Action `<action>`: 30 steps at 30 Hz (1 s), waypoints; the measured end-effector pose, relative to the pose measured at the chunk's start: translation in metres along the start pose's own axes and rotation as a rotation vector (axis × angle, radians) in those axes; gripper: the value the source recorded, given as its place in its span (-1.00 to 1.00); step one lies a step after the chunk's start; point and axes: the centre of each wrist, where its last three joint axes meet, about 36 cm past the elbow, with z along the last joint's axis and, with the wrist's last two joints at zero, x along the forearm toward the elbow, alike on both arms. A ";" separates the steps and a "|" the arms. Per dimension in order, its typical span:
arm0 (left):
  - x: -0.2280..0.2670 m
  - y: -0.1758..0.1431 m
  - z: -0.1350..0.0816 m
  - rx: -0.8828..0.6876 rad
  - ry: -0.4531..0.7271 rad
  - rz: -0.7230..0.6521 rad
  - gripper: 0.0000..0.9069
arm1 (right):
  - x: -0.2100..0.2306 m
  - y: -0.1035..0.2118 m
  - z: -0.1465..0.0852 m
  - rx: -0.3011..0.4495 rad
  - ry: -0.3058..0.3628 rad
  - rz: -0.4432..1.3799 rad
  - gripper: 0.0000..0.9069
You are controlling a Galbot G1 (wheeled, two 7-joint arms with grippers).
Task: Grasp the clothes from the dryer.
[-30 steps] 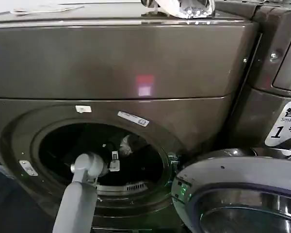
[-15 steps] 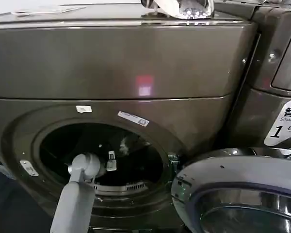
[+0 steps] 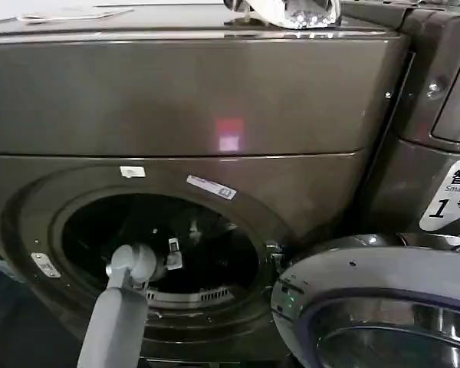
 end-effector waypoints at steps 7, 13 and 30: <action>0.009 0.006 -0.003 0.029 -0.078 -0.105 -1.00 | 0.002 0.003 0.000 -0.001 -0.002 -0.006 1.00; 0.015 0.002 -0.009 0.116 -0.169 -0.283 -1.00 | 0.004 0.005 0.003 0.002 0.000 -0.017 1.00; 0.036 -0.016 -0.026 0.683 -0.401 -0.878 -1.00 | 0.007 0.016 0.002 0.011 0.010 -0.048 1.00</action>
